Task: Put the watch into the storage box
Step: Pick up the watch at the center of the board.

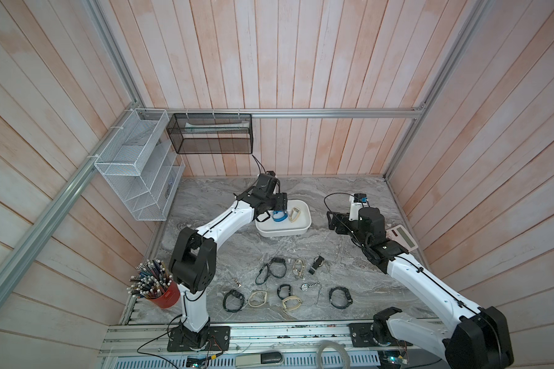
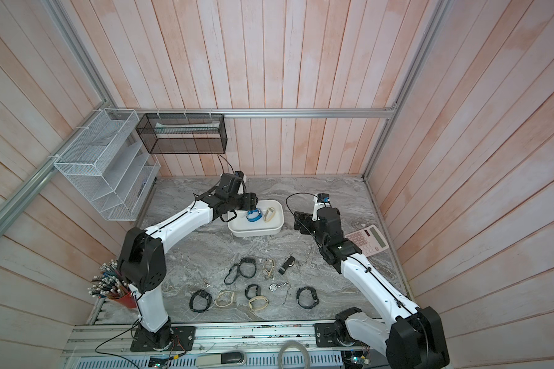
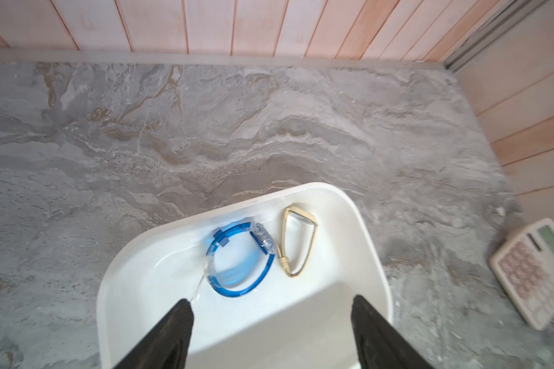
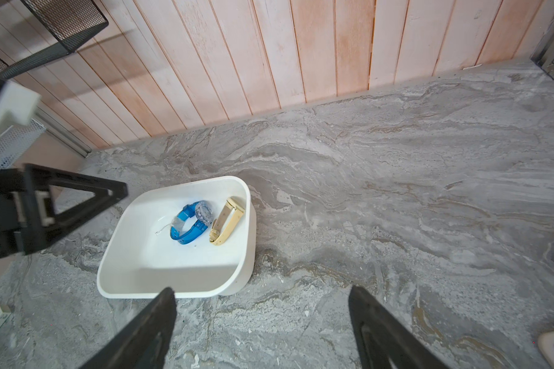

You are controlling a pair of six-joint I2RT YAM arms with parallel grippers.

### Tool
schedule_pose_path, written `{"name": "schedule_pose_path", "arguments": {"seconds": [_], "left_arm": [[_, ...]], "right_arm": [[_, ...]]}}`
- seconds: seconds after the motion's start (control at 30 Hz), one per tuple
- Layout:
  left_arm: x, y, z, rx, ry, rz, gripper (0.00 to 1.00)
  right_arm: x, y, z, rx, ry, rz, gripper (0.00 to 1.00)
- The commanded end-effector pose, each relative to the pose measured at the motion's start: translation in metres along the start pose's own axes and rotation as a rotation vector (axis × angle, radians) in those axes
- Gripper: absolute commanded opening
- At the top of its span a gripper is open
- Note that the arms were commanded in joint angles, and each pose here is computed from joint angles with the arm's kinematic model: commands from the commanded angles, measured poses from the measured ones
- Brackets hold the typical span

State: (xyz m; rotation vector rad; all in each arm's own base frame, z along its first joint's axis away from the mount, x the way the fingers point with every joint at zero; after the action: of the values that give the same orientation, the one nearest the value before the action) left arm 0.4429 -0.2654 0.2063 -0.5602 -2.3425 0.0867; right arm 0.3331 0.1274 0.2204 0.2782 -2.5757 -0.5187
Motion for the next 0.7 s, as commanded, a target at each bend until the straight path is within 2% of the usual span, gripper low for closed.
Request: {"name": "schedule_pose_path", "arguments": {"seconds": [0.0,0.13,0.33,0.67], "left_arm": [[0.032,-0.012,-0.005,-0.002,-0.096,0.087,0.82],[0.069,-0.008,0.019,0.014,-0.195,0.126,0.87],[0.104,0.009,0.061,0.057,-0.278,0.111,0.94],[0.125,0.018,0.074,0.064,-0.320,0.080,1.00]], "right_arm": [[0.003,-0.006,0.005,-0.018,0.037,0.032,0.86],[-0.001,-0.012,0.019,-0.036,0.074,0.051,0.85],[-0.002,-0.010,0.046,-0.012,0.181,0.086,0.84],[0.038,0.005,0.139,-0.046,0.410,0.159,0.76]]}}
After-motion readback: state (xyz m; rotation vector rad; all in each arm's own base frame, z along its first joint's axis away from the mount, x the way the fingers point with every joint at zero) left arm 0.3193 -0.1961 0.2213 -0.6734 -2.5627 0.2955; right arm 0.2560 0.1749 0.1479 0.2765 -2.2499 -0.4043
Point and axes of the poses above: each gripper's point midway between its finger pads, its own x axis back along the fingers, its own y axis along the line the jaws close on, z = x × y, the point moved 2 cm from there along x, back along the fingers, and after that the axes turned 6 degrees about -x, right-handed, at the moved point
